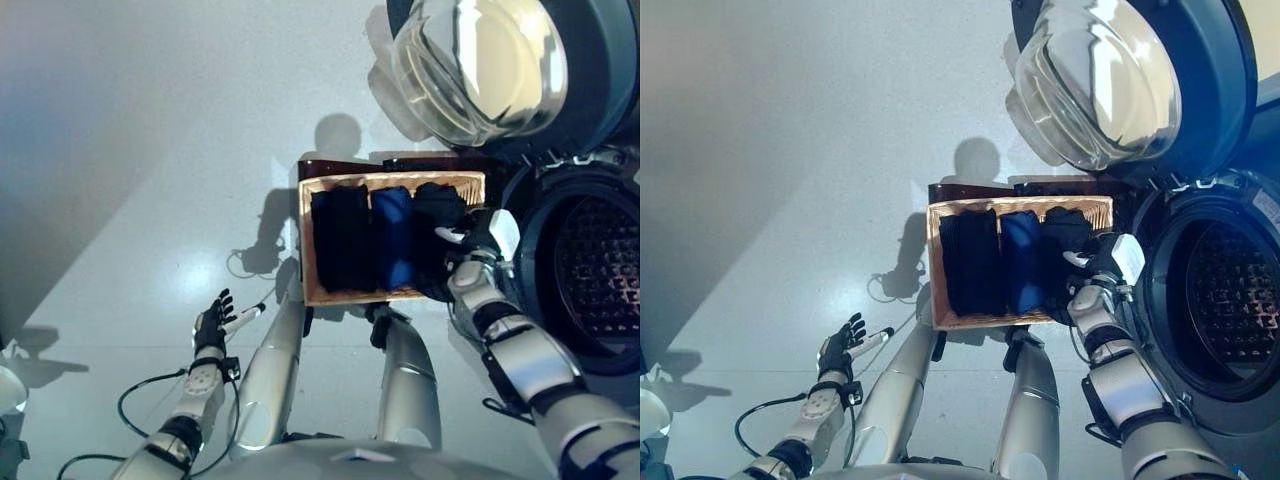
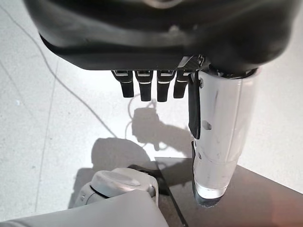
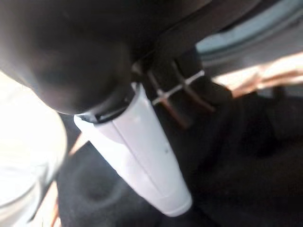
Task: Pick up the clothes and place them into the washing machine
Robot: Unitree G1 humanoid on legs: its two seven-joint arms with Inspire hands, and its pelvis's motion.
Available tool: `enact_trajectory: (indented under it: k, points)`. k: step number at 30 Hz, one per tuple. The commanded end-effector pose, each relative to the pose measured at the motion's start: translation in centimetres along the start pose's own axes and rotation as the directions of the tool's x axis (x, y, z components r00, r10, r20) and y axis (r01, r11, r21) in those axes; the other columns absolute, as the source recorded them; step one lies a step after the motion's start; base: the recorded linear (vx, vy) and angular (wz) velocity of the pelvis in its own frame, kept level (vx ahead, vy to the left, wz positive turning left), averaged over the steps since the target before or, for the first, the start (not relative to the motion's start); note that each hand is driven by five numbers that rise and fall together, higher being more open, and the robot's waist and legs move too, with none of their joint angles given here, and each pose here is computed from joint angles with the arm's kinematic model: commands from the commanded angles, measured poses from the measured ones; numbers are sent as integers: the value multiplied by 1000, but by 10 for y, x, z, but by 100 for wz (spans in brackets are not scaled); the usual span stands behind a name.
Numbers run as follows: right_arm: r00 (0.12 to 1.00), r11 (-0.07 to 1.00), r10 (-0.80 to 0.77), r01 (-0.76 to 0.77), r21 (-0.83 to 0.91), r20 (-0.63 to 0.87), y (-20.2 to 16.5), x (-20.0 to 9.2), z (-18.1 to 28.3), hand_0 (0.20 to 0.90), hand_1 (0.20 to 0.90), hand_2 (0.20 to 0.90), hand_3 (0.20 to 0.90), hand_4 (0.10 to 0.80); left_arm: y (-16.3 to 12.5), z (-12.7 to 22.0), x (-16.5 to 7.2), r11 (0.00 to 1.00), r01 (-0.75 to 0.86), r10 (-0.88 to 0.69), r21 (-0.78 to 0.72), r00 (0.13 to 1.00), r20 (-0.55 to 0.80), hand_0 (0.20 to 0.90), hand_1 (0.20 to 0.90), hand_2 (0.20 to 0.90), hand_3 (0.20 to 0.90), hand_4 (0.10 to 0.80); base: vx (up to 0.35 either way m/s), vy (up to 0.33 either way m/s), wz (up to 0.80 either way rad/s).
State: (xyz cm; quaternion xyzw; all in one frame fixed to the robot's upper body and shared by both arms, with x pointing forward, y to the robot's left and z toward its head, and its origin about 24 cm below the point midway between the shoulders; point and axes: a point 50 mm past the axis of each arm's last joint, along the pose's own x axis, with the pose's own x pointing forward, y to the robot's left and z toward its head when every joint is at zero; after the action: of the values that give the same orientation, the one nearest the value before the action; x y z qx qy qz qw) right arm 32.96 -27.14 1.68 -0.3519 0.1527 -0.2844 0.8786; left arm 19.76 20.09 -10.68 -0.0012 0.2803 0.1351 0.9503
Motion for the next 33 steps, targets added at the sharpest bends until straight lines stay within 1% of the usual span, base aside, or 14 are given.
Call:
enact_trajectory:
  k: [1,13,18,21,23,24,25,26,28,29,30,31,32,33]
  points:
    - [997,998,-61,61,3,51,-19,8,1,200,200,200,200,300,24,0,0,995,-95,95,2,995,12,900,900,900,900,800,0,0,0]
    - [998,998,-55,55,-15,-32,-23,4,-28,200,200,200,200,300,29,-11,-4,996,-88,89,30,995,-33,900,900,900,900,800,-5,8,-1]
    - [995,998,-52,54,28,-80,-24,-2,-44,200,200,200,200,300,31,-21,-9,996,-76,79,47,995,-68,900,900,900,900,800,62,1,-13]
    - [990,991,-59,73,113,-126,-24,-7,-55,200,200,200,200,300,35,-29,-13,995,-75,80,61,992,-93,900,900,900,900,800,57,1,-11]
    - [983,968,-63,101,228,-170,-23,-11,-61,200,200,200,200,300,36,-34,-17,995,-71,78,65,991,-109,900,900,900,900,800,30,4,-13]
    - [983,968,-63,101,228,-171,-23,-12,-61,200,200,200,200,300,37,-34,-17,995,-71,78,65,991,-109,900,900,900,900,800,8,-13,-18]
    - [977,951,-70,126,283,-200,-24,-13,-64,200,200,200,200,300,37,-37,-18,995,-67,75,68,990,-116,900,900,900,900,800,21,-7,-16]
    - [958,881,-78,195,431,-276,-26,-15,-73,200,200,200,200,300,38,-43,-23,996,-55,64,69,990,-125,900,900,900,900,800,30,-7,-12]
    - [940,742,-70,272,613,-333,-26,-19,-75,200,200,200,200,300,41,-46,-28,997,-51,58,60,990,-128,900,900,900,900,800,14,19,-21]
    - [929,702,-69,303,645,-362,-27,-22,-81,200,200,200,200,300,43,-48,-29,997,-53,60,57,989,-133,900,900,900,900,800,-20,21,-27]
    - [930,701,-69,303,645,-362,-27,-22,-81,200,200,200,200,300,43,-48,-29,997,-52,59,57,989,-132,900,900,900,900,800,-28,20,-19]
    - [914,569,-60,362,738,-402,-27,-22,-82,200,200,200,200,300,43,-51,-32,997,-42,50,58,989,-137,900,900,900,900,800,-4,30,-17]
    - [882,401,-31,441,803,-470,-25,-27,-92,200,200,200,200,300,41,-55,-35,998,-27,35,56,988,-148,900,900,900,900,800,8,49,-19]
    - [872,293,-22,474,831,-489,-25,-28,-92,200,200,200,200,300,40,-59,-38,998,-22,31,58,986,-164,900,900,900,900,800,21,56,-18]
